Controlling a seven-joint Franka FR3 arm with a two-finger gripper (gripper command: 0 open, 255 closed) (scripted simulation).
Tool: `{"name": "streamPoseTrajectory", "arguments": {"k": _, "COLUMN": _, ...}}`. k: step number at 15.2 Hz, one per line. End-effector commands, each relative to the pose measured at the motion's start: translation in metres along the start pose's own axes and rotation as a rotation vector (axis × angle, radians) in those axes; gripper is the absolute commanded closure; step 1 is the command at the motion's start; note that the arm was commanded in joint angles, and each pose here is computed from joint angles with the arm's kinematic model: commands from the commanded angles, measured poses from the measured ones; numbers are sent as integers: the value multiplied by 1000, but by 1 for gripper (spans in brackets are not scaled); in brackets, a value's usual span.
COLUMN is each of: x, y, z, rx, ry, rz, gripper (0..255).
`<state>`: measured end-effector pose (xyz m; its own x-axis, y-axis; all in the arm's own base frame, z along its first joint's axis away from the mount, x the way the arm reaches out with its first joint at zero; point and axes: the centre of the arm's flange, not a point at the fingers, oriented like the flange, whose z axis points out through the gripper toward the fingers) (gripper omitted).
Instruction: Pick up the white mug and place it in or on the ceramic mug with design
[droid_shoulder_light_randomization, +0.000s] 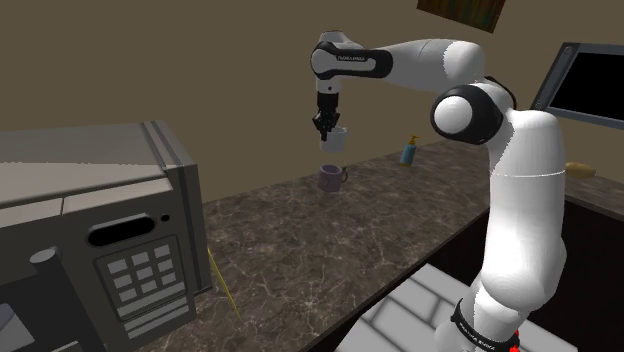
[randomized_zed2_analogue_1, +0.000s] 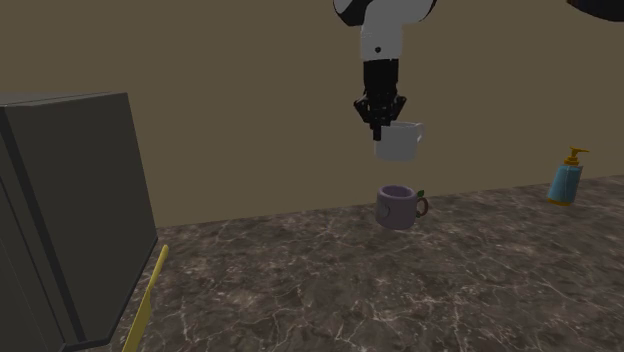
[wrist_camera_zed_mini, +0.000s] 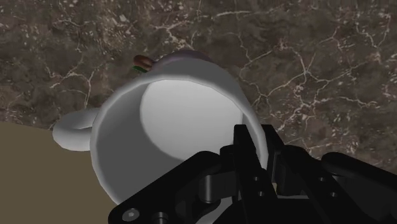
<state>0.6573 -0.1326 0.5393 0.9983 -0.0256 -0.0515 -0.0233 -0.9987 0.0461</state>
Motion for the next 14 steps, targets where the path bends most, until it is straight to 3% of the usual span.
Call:
{"name": "streamPoseTrajectory", "arguments": {"k": 1, "x": -4, "y": 28, "z": 1, "rx": 0, "ry": 0, "rz": -1, "gripper": 255}}
{"name": "streamPoseTrajectory", "arguments": {"k": 3, "x": -7, "y": 54, "z": -1, "rx": 0, "ry": 0, "rz": -1, "gripper": 255}}
{"name": "streamPoseTrajectory", "arguments": {"k": 14, "x": -4, "y": 52, "z": 57, "rx": 0, "ry": 0, "rz": -1, "gripper": 255}}
